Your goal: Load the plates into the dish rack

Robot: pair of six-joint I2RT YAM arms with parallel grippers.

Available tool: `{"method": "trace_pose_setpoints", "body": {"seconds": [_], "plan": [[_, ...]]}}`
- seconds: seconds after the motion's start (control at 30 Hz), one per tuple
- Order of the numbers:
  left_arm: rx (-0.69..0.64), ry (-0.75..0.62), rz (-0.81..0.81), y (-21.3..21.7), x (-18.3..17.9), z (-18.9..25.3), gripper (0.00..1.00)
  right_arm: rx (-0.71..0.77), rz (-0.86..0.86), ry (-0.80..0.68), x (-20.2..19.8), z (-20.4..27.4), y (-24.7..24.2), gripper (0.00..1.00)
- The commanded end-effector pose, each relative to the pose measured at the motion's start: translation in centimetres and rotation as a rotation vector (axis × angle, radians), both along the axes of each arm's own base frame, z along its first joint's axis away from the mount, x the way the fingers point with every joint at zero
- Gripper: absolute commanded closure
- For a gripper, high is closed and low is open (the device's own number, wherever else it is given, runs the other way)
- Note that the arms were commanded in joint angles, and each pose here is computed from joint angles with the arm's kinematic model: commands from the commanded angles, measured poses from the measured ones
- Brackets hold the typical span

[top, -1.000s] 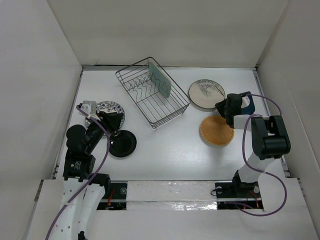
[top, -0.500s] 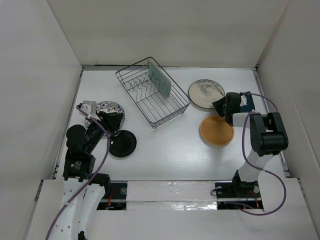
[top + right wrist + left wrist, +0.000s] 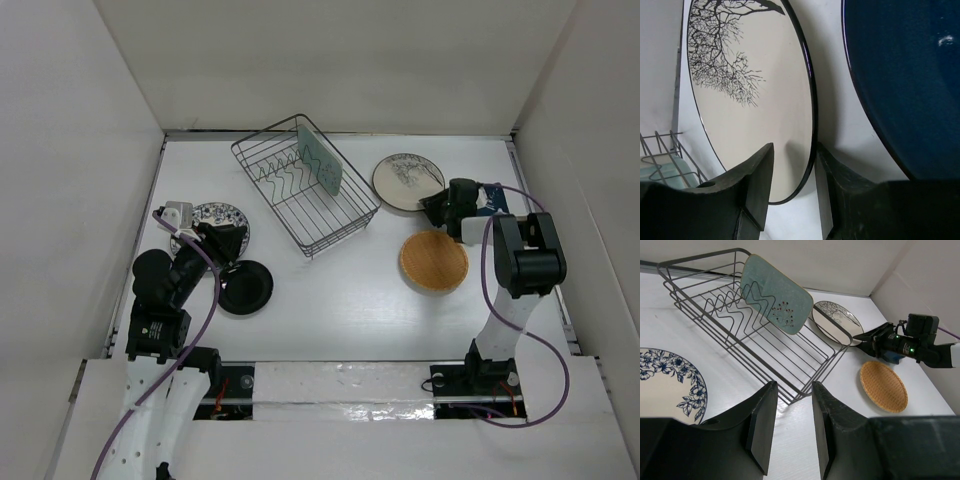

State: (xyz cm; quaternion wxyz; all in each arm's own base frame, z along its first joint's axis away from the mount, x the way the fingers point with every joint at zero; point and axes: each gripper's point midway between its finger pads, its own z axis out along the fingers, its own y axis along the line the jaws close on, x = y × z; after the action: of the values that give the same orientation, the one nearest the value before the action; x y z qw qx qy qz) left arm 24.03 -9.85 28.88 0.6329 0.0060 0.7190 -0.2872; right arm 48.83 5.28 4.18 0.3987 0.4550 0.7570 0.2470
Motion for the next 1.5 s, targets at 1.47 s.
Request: {"method": "trace_pose_setpoints", "body": {"seconds": [1.47], "plan": [[0.001, -0.065, -0.004, -0.1, -0.2, 2.1, 0.69, -0.452, 0.231, -0.868, -4.7, 35.8, 9.7, 1.0]]}}
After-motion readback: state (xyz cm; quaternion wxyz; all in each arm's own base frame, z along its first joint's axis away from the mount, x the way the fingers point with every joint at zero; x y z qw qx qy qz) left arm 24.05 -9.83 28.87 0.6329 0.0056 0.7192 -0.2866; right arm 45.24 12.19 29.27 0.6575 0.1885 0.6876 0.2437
